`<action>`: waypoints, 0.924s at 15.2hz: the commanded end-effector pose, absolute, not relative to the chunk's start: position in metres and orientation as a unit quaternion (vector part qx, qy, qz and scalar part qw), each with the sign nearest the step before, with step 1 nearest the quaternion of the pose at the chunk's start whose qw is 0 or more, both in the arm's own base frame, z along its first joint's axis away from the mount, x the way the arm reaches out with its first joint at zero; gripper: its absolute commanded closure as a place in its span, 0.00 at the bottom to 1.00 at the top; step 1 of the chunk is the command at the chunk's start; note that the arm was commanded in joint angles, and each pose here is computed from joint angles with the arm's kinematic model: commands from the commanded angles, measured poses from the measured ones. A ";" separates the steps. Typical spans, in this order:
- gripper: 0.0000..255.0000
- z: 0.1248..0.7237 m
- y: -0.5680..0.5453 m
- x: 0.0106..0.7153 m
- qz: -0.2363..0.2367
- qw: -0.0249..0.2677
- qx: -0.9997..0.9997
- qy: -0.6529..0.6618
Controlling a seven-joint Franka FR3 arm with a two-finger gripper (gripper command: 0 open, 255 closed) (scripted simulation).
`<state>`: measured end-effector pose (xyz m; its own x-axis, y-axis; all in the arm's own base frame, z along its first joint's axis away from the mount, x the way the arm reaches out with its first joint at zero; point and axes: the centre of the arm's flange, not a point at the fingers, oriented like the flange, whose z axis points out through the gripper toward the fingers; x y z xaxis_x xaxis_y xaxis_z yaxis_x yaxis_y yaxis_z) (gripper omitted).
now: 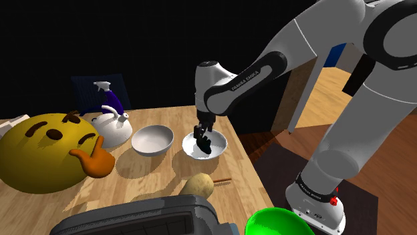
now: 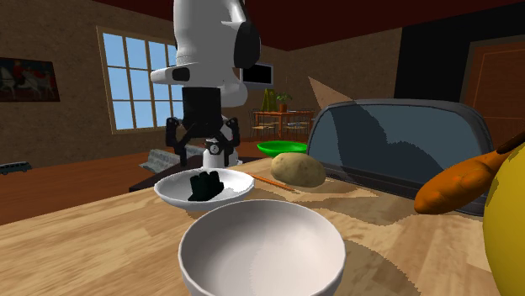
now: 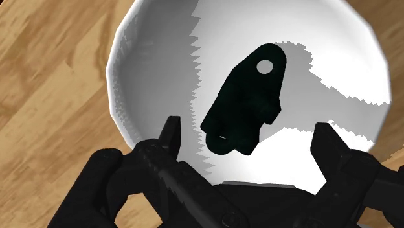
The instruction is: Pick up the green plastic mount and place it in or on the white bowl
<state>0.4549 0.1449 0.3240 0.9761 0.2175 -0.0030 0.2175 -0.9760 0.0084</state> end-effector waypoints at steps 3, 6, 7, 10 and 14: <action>0.00 0.337 0.145 0.455 -0.001 0.004 0.994 0.109; 0.00 0.374 0.145 0.455 -0.001 0.004 0.994 0.109; 0.00 0.374 0.145 0.455 -0.001 0.004 0.994 0.109; 0.00 0.374 0.145 0.455 -0.001 0.004 0.994 0.109; 0.00 0.374 0.145 0.455 -0.001 0.004 0.994 0.109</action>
<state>0.4549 0.1454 0.3740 0.9761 0.2175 -0.0029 0.2175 -0.9760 0.0084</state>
